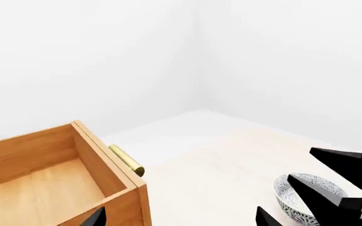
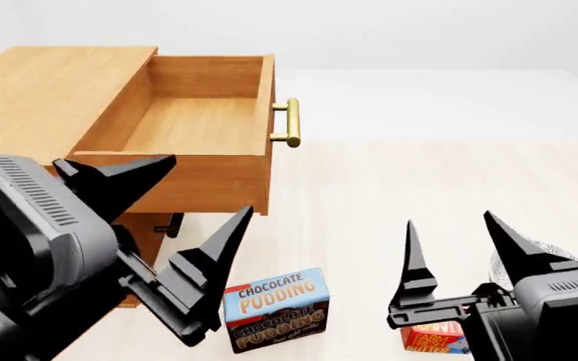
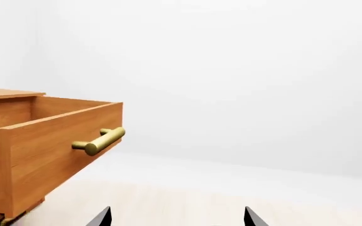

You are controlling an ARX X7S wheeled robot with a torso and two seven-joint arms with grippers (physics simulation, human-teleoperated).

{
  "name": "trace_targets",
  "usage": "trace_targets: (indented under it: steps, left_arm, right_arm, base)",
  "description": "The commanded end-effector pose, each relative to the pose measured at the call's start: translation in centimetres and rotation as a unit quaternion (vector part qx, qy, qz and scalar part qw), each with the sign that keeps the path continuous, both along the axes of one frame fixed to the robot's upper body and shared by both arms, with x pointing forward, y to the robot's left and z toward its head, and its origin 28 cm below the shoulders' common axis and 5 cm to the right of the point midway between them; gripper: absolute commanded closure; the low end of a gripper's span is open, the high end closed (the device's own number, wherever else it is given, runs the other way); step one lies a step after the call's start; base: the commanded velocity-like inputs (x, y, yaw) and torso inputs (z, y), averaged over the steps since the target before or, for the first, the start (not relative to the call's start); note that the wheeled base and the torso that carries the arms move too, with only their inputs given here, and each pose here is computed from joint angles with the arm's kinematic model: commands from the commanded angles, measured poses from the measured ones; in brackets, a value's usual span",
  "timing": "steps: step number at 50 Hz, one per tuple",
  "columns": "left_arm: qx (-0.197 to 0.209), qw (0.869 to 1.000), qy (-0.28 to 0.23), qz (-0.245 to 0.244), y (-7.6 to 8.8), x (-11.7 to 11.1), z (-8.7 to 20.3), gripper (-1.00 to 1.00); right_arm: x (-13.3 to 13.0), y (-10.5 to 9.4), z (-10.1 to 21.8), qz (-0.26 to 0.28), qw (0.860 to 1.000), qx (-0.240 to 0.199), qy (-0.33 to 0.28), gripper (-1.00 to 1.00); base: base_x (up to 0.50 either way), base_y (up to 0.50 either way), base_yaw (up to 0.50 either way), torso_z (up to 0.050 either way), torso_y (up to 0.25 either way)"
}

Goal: Put the butter at the back in the top drawer of the cabinet and close it.

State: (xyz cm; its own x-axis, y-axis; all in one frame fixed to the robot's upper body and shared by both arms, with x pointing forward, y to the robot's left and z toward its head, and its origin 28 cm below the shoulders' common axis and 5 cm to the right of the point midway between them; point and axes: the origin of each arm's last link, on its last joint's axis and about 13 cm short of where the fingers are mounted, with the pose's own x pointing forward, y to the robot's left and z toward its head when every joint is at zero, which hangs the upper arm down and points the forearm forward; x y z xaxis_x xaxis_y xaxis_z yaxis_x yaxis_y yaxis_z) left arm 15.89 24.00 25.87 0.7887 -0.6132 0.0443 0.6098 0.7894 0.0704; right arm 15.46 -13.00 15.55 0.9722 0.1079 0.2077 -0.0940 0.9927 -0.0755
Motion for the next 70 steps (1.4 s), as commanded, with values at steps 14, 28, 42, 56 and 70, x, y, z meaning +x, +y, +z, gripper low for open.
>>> trace_targets:
  steps: [14, 28, 42, 56, 70]
  left_arm:
    - [0.009, 0.996, 0.005, -0.084, 1.5, -1.5, -3.9, -1.00]
    - [0.001, 0.996, 0.019, -0.087, 1.9, -1.0, -4.1, -1.00]
    - [0.010, 0.994, 0.042, -0.096, 2.3, 0.1, -4.6, -1.00]
    - [0.009, 0.993, 0.057, -0.099, 2.3, 0.4, -4.9, -1.00]
    - [0.002, 0.993, 0.058, -0.106, 2.3, 0.5, -5.3, -1.00]
  right_arm:
    - [1.5, -4.5, 8.2, 0.071, 0.963, -0.196, 0.171, -1.00]
    - [3.7, -6.5, 13.6, 0.185, 0.891, -0.282, 0.303, -1.00]
    - [6.7, -7.6, 16.4, 0.191, 0.819, -0.366, 0.399, -1.00]
    - [8.3, -7.0, 17.9, 0.238, 0.709, -0.454, 0.484, -1.00]
    - [9.4, -6.2, 18.1, 0.242, 0.665, -0.479, 0.520, -1.00]
  base:
    - [0.00, 0.00, 0.00, 0.000, 0.000]
    - [0.00, 0.00, 0.00, 0.000, 0.000]
    - [0.00, 0.00, 0.00, 0.000, 0.000]
    - [0.00, 0.00, 0.00, 0.000, 0.000]
    - [0.00, 0.00, 0.00, 0.000, 0.000]
